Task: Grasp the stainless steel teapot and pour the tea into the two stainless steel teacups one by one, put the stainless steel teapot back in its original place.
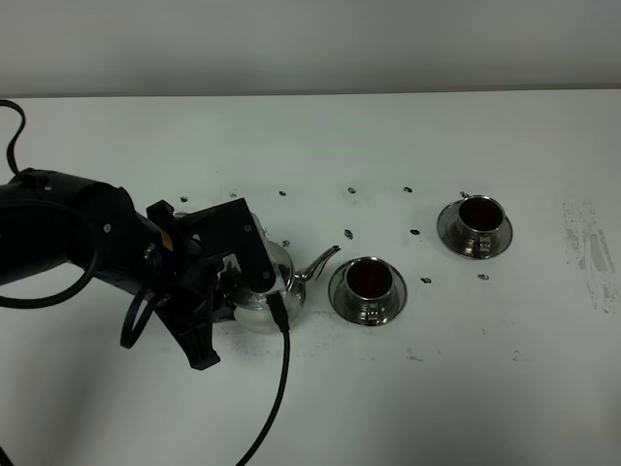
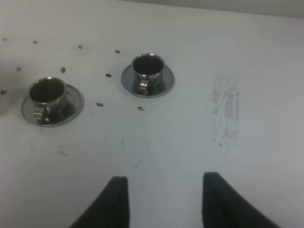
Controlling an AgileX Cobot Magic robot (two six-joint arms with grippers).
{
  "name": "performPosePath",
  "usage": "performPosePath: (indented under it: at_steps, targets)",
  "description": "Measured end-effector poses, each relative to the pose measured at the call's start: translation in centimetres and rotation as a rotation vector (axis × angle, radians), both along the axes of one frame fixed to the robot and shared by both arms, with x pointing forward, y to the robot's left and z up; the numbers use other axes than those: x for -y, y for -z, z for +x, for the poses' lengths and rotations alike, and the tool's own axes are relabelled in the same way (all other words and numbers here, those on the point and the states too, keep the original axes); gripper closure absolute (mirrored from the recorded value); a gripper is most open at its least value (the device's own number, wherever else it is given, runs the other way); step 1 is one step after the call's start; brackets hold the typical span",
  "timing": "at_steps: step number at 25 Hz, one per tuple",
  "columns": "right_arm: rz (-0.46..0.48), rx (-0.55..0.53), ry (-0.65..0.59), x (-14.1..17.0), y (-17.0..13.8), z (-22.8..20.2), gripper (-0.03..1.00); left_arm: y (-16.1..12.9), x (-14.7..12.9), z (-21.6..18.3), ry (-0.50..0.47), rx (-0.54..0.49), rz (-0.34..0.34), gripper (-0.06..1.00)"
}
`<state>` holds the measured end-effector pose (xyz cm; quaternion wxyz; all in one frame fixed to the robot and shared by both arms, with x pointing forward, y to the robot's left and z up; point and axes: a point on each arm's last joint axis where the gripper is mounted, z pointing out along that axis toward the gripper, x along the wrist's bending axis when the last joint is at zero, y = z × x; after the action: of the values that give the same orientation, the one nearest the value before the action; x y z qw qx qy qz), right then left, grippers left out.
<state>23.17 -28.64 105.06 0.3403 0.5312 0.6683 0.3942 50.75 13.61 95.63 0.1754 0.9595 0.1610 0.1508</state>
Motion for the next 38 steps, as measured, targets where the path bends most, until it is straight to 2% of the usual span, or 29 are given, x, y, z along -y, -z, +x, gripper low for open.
performPosePath:
  at_steps: [8,12,16,20,24,28,35,38]
  targets:
    - [0.0,0.0,0.0,0.0,0.0,0.0,0.59,2.3,0.3,0.5,-0.011,-0.033,0.022,0.76]
    - [0.0,0.0,0.0,0.0,0.0,0.0,0.59,2.4,0.3,0.8,-0.015,-0.015,0.014,0.76]
    - [0.0,0.0,0.0,0.0,0.0,0.0,0.59,1.9,0.3,0.7,-0.014,-0.006,0.008,0.76]
    - [0.0,0.0,0.0,0.0,0.0,0.0,0.59,-0.6,0.0,1.1,-0.025,-0.002,-0.004,0.76]
    - [0.0,0.0,0.0,0.0,0.0,0.0,0.59,-3.0,-1.7,3.1,-0.156,0.008,-0.008,0.76]
    - [0.0,0.0,0.0,0.0,0.0,0.0,0.59,-4.3,-4.2,5.1,-0.351,0.019,-0.031,0.76]
    - [0.0,0.0,0.0,0.0,0.0,0.0,0.59,-4.5,-8.1,6.4,-0.652,-0.02,-0.106,0.76]
    - [0.0,0.0,0.0,0.0,0.0,0.0,0.59,-4.5,-9.1,6.7,-0.719,-0.019,-0.13,0.76]
